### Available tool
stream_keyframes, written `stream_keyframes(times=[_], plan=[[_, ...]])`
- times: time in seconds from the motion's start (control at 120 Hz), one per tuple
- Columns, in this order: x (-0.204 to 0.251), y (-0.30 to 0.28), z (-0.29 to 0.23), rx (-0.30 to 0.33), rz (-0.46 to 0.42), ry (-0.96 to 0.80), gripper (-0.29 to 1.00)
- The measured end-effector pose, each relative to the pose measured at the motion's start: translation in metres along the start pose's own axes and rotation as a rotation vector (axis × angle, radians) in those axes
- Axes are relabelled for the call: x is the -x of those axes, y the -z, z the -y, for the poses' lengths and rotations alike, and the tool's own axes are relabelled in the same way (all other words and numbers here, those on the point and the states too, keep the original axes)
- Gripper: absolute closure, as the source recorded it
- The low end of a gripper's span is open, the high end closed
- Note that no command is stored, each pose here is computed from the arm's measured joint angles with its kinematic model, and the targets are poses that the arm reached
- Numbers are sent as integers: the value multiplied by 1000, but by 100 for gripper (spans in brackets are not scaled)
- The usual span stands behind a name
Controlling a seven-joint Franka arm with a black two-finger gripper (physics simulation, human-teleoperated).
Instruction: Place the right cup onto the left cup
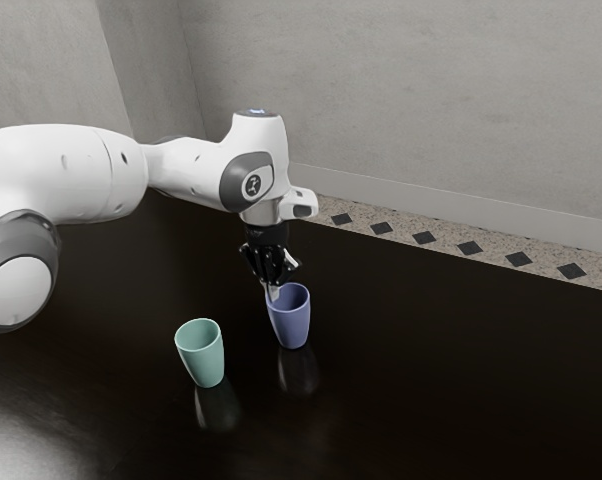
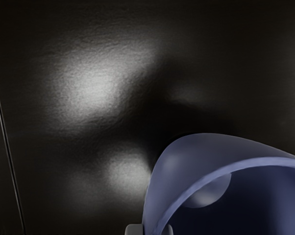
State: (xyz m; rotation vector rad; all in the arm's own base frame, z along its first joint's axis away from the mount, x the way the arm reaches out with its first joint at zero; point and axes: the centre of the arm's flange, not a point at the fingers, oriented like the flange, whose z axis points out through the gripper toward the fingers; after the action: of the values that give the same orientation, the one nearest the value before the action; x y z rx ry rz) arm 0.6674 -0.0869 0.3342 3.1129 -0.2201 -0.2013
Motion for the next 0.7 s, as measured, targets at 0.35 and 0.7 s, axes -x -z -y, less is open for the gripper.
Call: stream_keyframes(times=[0.35, 0.7], plan=[[19, 47, -7, 8, -51, 5, 79], [77, 116, -18, 23, -113, -11, 79]])
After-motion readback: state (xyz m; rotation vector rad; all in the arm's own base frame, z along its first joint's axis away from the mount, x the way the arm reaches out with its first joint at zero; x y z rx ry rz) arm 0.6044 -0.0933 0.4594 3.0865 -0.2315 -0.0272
